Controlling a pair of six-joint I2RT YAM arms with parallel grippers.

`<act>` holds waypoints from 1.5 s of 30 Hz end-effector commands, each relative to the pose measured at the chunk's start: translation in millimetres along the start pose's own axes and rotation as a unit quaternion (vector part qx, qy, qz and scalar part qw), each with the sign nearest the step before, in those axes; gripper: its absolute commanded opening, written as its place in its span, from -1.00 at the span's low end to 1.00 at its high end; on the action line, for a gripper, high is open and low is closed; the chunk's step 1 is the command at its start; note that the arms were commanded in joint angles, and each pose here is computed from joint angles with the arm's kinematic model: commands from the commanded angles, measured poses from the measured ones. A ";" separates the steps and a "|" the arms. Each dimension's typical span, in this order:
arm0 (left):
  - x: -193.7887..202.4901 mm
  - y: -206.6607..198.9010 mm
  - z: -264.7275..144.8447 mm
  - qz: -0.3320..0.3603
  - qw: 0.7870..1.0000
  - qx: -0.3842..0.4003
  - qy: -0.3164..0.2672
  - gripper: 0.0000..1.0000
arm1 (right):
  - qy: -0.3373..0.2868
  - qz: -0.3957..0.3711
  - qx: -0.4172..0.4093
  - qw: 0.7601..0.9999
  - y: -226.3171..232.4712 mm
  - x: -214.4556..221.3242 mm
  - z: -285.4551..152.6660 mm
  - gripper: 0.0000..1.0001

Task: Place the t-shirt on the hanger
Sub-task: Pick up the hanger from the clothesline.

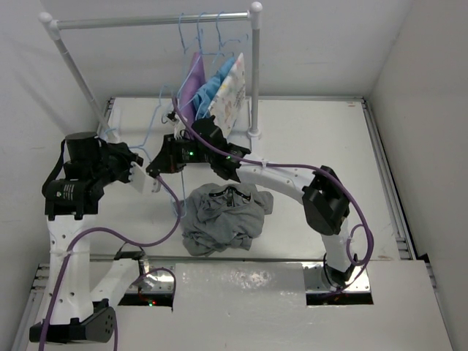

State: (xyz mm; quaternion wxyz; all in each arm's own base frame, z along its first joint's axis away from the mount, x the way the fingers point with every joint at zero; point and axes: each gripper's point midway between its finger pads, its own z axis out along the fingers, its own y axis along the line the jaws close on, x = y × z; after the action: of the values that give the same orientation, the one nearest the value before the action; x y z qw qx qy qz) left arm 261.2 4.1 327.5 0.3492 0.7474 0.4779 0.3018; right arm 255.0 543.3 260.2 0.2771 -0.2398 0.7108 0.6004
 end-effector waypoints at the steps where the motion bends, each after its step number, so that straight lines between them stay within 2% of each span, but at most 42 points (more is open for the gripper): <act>1: 5.5 -0.3 -16.7 0.071 0.997 0.024 0.025 -1.00 | -0.005 -0.021 -0.025 0.999 20.0 -11.9 1.2 -0.81; 2: 5.9 -6.6 -17.6 0.068 0.997 0.037 0.027 -1.00 | -0.002 -0.026 -0.024 0.999 19.4 -9.5 0.7 -0.53; 5: 3.6 -19.1 -22.5 0.067 0.996 0.062 0.026 -1.00 | 0.002 -0.039 -0.022 0.999 21.2 -7.7 -3.7 -0.15; 6: 3.3 -21.7 -23.9 0.067 0.995 0.069 0.027 -1.00 | 0.003 -0.045 -0.013 0.999 19.9 -5.9 -4.2 0.05; 7: 4.7 -23.7 -27.3 0.067 0.994 0.076 0.032 -1.00 | 0.015 -0.045 0.004 0.999 15.2 0.6 -6.2 0.13; 11: 5.1 -33.0 -36.1 0.053 0.993 0.097 0.041 -1.00 | 0.025 -0.116 0.057 0.991 7.9 2.9 -15.6 0.26; 14: 7.9 -36.3 -38.5 0.050 0.992 0.100 0.051 -1.00 | 0.046 -0.152 0.103 0.982 -3.6 14.9 -20.4 0.28; 18: 7.4 -38.3 -38.6 0.013 0.994 0.097 0.053 -1.00 | 0.067 -0.214 0.135 0.965 -5.9 43.0 -29.8 0.28; 20: 8.3 -41.7 -36.9 -0.006 0.993 0.101 0.055 -1.00 | 0.047 -0.235 0.157 0.958 -10.2 41.6 -38.6 0.29; 23: 7.0 -49.0 -32.1 -0.059 0.991 0.107 0.053 -1.00 | -0.019 -0.251 0.172 0.952 -11.5 38.9 -71.6 0.29; 24: 7.0 -49.5 -32.6 -0.071 0.990 0.106 0.055 -1.00 | -0.004 -0.246 0.190 0.950 -28.1 53.0 -76.4 0.29; 25: 7.8 -52.0 -30.9 -0.084 0.989 0.110 0.057 -1.00 | -0.040 -0.260 0.179 0.948 -10.8 36.9 -86.3 0.28; 27: 9.9 -61.2 -27.7 -0.116 0.983 0.122 0.066 -1.00 | -0.047 -0.271 0.201 0.940 -25.3 47.6 -104.8 0.29; 29: 10.7 -69.2 -24.7 -0.150 0.977 0.133 0.074 -1.00 | -0.090 -0.301 0.186 0.931 -7.9 34.0 -119.0 0.28; 30: 12.3 -73.1 -23.3 -0.163 0.974 0.139 0.080 -1.00 | -0.094 -0.313 0.184 0.927 -11.6 41.9 -124.5 0.28; 33: 11.3 -86.0 -22.9 -0.193 0.966 0.148 0.091 -1.00 | -0.102 -0.380 0.163 0.905 4.2 52.6 -129.1 0.27; 36: 9.0 -100.4 -21.2 -0.203 0.961 0.159 0.097 -1.00 | -0.090 -0.495 0.124 0.855 28.7 76.2 -118.4 0.27; 37: 8.6 -102.5 -20.8 -0.206 0.960 0.162 0.097 -1.00 | -0.088 -0.552 0.122 0.820 34.6 79.3 -116.4 0.29; 38: 9.0 -103.9 -20.8 -0.219 0.957 0.162 0.101 -1.00 | -0.076 -0.580 0.104 0.804 43.4 100.3 -108.0 0.31; 39: 9.1 -104.7 -19.3 -0.222 0.955 0.166 0.101 -1.00 | -0.091 -0.604 0.101 0.786 52.4 100.1 -103.6 0.32; 40: 9.0 -105.2 -18.2 -0.225 0.955 0.167 0.101 -1.00 | -0.088 -0.639 0.115 0.755 52.8 100.6 -101.1 0.35; 42: 6.9 -104.9 -17.7 -0.232 0.954 0.165 0.096 -1.00 | -0.074 -0.667 0.121 0.731 55.8 112.2 -81.6 0.38; 44: 3.4 -103.0 -17.2 -0.238 0.954 0.160 0.086 -1.00 | -0.076 -0.668 0.144 0.726 58.1 104.2 -67.3 0.39; 45: 2.7 -102.7 -18.0 -0.240 0.954 0.158 0.086 -1.00 | -0.056 -0.670 0.152 0.724 43.9 114.0 -56.3 0.40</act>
State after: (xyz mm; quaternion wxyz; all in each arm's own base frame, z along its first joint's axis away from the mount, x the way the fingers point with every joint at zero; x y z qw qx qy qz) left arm 194.8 45.6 246.6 0.2187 0.6433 0.7086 0.1904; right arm 108.1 479.2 195.4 0.6244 -0.5944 0.4529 0.2273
